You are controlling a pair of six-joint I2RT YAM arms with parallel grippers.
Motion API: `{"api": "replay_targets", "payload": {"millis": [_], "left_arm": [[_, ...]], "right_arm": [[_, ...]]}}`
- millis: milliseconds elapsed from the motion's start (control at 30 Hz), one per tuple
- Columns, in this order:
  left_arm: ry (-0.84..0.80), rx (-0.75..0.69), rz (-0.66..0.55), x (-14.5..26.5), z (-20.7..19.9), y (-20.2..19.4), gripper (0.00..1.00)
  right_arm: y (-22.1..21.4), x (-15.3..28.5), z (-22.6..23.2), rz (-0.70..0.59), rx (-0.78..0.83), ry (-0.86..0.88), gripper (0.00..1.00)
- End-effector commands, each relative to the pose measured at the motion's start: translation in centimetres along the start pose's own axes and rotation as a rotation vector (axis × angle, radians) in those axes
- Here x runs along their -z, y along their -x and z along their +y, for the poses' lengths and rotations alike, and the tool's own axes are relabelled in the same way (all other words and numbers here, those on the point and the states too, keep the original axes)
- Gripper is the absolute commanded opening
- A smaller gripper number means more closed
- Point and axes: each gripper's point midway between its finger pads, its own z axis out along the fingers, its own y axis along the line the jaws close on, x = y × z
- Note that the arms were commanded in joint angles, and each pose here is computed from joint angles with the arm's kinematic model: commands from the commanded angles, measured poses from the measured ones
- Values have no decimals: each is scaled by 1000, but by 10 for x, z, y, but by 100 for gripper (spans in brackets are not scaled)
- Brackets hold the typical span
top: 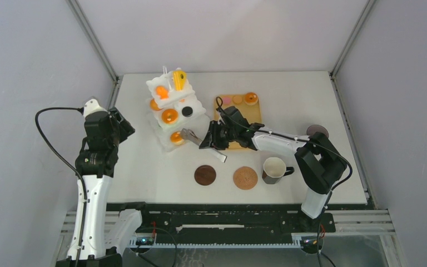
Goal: Serve the afternoon tea
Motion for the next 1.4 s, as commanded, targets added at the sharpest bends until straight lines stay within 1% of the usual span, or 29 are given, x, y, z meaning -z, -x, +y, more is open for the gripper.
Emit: {"api": "replay_targets", "payload": {"millis": [0, 300, 367, 467, 567, 633, 700, 767, 833, 1000, 1067, 1167, 1367], "left_arm": [[6, 6, -46, 4, 2, 11, 66], [11, 3, -41, 3, 3, 10, 66], [9, 4, -39, 3, 2, 10, 66], [11, 3, -42, 3, 3, 10, 66], [14, 1, -42, 2, 4, 9, 66], [13, -1, -39, 1, 3, 9, 66], [12, 0, -36, 1, 3, 9, 66], [8, 1, -37, 1, 2, 9, 66], [5, 2, -36, 0, 1, 9, 66], [-3, 6, -35, 0, -1, 10, 66], [-3, 5, -37, 1, -1, 10, 66], [-5, 5, -39, 2, -1, 11, 66], [-6, 5, -39, 1, -2, 13, 66]], "right_arm": [[28, 17, 35, -98, 46, 73, 42], [46, 43, 28, -174, 57, 38, 43], [48, 51, 21, -195, 56, 12, 42], [55, 69, 0, -250, 40, -45, 42], [66, 92, -31, -300, -11, -92, 42], [77, 108, -46, -337, -51, -92, 42], [89, 122, -64, -383, -72, -132, 43], [103, 132, -81, -423, -93, -165, 45], [117, 139, -95, -451, -137, -163, 45], [148, 151, -124, -537, -206, -211, 46], [157, 152, -134, -549, -243, -219, 46], [164, 152, -148, -563, -280, -236, 46], [172, 156, -161, -583, -323, -240, 47]]}}
